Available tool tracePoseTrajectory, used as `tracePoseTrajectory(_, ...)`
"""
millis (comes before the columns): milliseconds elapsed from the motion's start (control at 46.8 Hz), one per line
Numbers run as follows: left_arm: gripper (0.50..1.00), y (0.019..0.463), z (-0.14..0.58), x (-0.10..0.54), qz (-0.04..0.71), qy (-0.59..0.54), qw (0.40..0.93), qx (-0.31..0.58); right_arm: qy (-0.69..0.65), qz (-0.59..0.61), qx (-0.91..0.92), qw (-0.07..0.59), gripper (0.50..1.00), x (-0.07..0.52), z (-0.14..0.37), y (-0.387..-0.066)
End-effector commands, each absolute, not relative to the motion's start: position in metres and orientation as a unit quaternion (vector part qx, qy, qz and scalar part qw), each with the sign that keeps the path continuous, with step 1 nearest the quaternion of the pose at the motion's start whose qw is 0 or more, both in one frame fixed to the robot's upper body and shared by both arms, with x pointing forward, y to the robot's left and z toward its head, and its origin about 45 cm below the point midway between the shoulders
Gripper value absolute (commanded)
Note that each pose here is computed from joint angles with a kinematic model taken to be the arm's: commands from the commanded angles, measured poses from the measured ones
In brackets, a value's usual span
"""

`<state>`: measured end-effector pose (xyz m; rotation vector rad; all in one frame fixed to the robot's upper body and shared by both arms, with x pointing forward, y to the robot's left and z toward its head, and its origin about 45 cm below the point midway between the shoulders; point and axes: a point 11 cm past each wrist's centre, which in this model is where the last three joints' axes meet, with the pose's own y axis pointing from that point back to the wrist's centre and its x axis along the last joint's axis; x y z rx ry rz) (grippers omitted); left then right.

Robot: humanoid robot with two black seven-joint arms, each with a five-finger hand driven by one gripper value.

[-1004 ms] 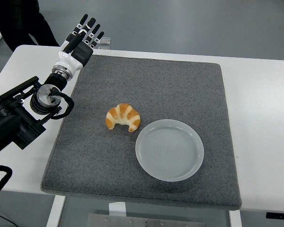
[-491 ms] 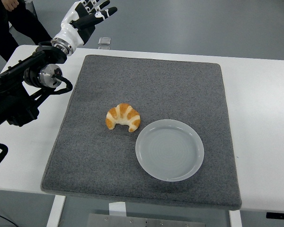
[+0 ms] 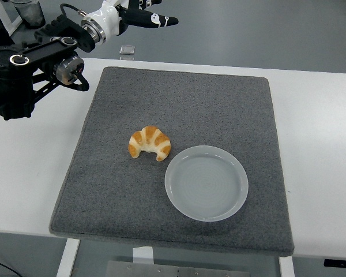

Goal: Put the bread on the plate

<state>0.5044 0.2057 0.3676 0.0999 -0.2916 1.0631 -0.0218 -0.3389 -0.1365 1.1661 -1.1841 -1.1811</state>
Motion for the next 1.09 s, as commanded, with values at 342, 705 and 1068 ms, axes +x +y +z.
tracePoseTrajectory(342,0.994,0.199,0.318,0.447,0.366,-0.149,0.885,0.247,-0.495,-0.493,0.487,0.524,0.952,-0.022,-0.136,-0.339)
tracePoseTrajectory(705,0.994,0.214,0.280,0.412,0.278,-0.181,0.883,0.330,-0.495,-0.493,0.487,0.524,0.952,-0.022,-0.136,-0.339)
tracePoseTrajectory(1068,0.990,0.219,0.270,0.406,0.240,-0.240,0.867,0.365,-0.495,-0.493,0.487,0.524,0.952,-0.022,-0.136,-0.339)
